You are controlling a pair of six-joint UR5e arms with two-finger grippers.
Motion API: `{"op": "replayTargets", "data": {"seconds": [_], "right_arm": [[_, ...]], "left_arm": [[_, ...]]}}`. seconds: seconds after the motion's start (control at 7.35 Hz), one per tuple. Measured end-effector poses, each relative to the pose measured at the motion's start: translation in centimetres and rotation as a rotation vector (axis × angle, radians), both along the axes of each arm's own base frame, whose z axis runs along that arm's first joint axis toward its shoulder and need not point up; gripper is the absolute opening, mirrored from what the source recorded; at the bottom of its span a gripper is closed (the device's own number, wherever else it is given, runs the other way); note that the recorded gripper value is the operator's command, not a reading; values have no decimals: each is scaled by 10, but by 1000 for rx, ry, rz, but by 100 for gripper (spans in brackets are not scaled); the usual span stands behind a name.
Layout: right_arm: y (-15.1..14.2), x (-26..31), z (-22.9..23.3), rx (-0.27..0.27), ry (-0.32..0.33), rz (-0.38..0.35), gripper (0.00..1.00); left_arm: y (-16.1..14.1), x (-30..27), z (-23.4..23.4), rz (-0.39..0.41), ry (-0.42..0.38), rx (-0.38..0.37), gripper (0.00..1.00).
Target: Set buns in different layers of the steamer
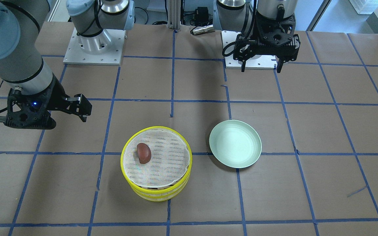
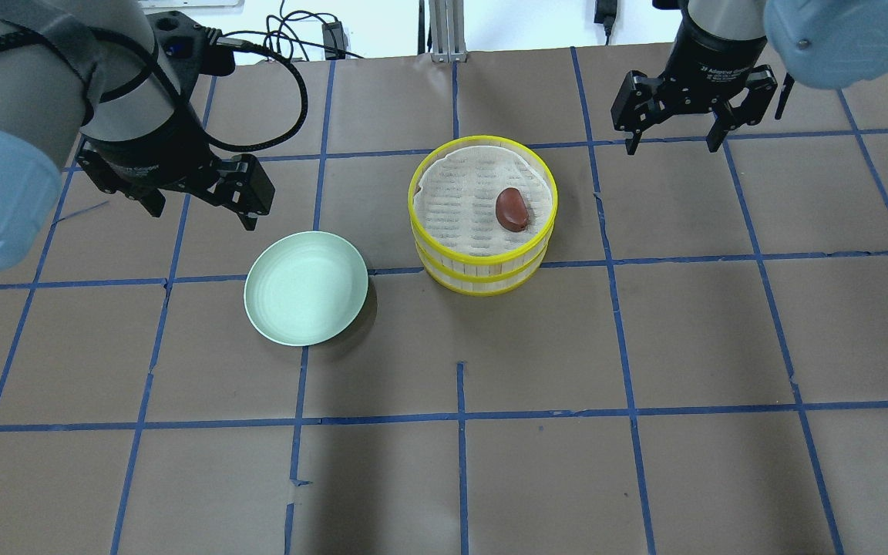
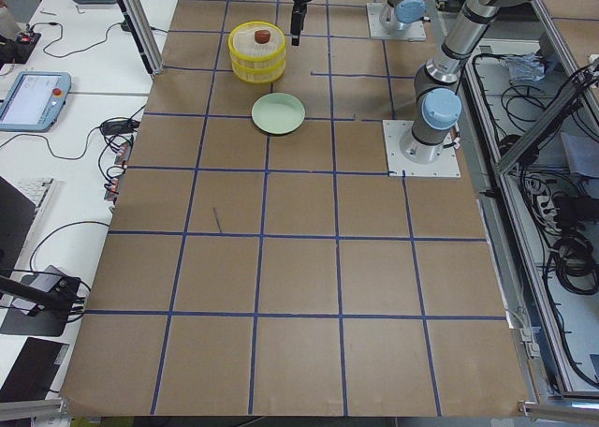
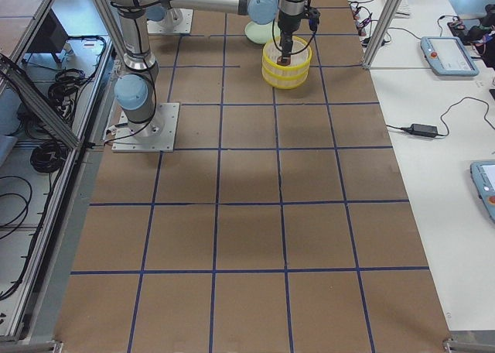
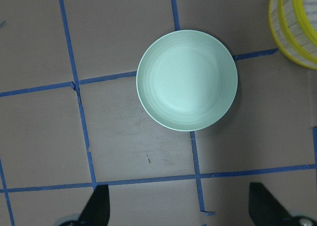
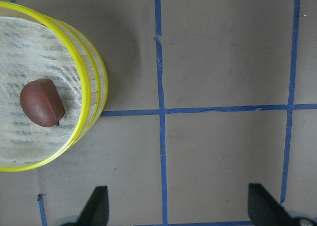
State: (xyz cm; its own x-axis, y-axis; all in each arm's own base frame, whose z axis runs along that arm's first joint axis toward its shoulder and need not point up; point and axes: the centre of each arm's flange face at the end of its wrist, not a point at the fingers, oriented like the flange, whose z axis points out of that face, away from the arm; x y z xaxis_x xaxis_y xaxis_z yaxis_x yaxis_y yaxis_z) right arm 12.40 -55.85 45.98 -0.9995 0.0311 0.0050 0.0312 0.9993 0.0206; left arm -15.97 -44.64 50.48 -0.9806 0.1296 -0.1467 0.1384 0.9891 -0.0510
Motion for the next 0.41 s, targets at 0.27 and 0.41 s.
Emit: {"op": "replayTargets", "data": {"seconds": [0.27,0.41], "right_arm": [[13,4,18,-9,-8,-18,100],[15,4,16,-3,-11,-23,100]], "left_arm": [[-6,0,-3,0,0,-3,100],[-8,0,-4,0,2,-10,100]]}}
